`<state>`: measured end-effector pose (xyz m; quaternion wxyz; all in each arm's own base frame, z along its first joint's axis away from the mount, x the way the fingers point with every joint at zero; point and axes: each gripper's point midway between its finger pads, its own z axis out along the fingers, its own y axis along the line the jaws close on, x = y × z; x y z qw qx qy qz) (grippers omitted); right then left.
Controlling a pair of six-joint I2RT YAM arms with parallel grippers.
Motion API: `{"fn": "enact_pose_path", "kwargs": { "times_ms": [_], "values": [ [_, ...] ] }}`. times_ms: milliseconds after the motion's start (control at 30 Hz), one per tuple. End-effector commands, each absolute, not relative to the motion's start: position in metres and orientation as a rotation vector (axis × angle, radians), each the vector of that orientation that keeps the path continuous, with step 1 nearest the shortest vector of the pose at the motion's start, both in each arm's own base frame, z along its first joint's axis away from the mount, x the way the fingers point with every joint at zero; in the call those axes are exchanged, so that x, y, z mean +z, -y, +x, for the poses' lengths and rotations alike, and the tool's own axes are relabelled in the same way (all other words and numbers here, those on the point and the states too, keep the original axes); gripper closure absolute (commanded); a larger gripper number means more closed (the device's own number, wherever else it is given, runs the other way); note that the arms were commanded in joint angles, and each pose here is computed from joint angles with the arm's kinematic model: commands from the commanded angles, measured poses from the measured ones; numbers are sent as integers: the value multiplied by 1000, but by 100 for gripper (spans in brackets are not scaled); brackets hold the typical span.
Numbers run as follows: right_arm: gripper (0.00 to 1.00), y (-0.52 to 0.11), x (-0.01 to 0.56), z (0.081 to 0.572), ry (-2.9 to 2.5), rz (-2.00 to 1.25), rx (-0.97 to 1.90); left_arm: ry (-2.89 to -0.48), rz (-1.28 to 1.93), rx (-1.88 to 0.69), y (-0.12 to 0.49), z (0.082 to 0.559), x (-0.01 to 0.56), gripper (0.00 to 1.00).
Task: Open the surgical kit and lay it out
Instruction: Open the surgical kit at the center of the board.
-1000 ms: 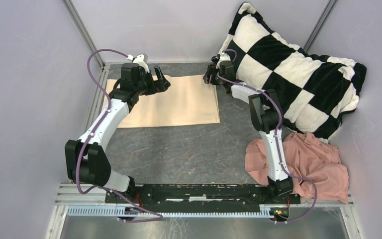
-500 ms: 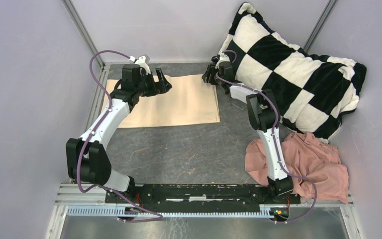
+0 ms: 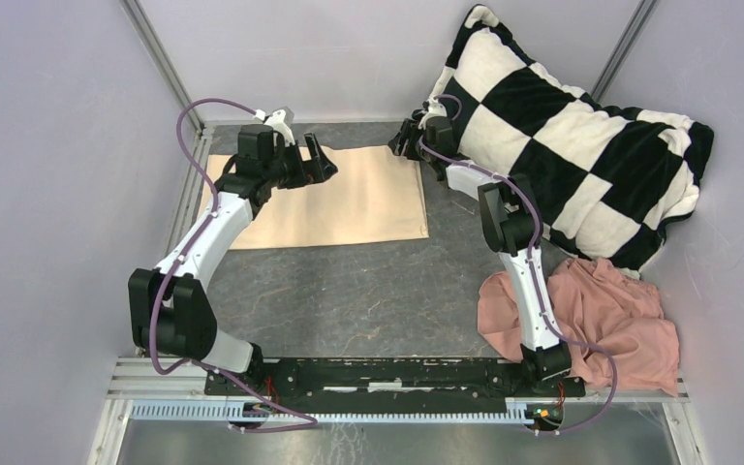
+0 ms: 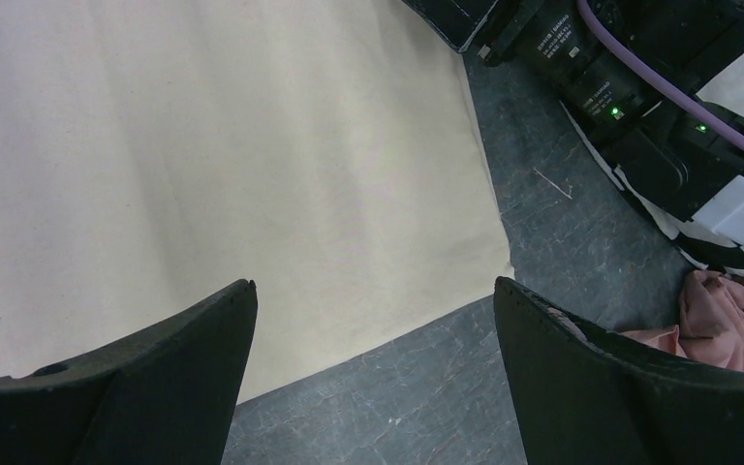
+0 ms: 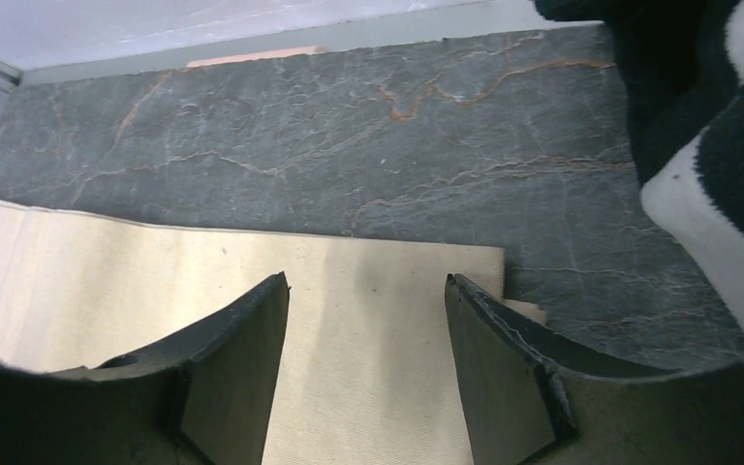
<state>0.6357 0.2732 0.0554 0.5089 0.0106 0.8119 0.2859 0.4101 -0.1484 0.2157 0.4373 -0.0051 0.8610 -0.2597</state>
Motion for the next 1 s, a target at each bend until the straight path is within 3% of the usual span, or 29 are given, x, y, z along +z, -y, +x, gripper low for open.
{"fn": "enact_pose_path", "kwargs": {
  "times_ms": [0, 967],
  "values": [
    [32, -252, 70, 648, -1953, 64, 594, -2115, 6, -676, 154, 413, 220, 3],
    [21, -218, 33, 640, -2061, 72, 459, -2139, 10, -690, 159, 413, 210, 3]
  ]
}}
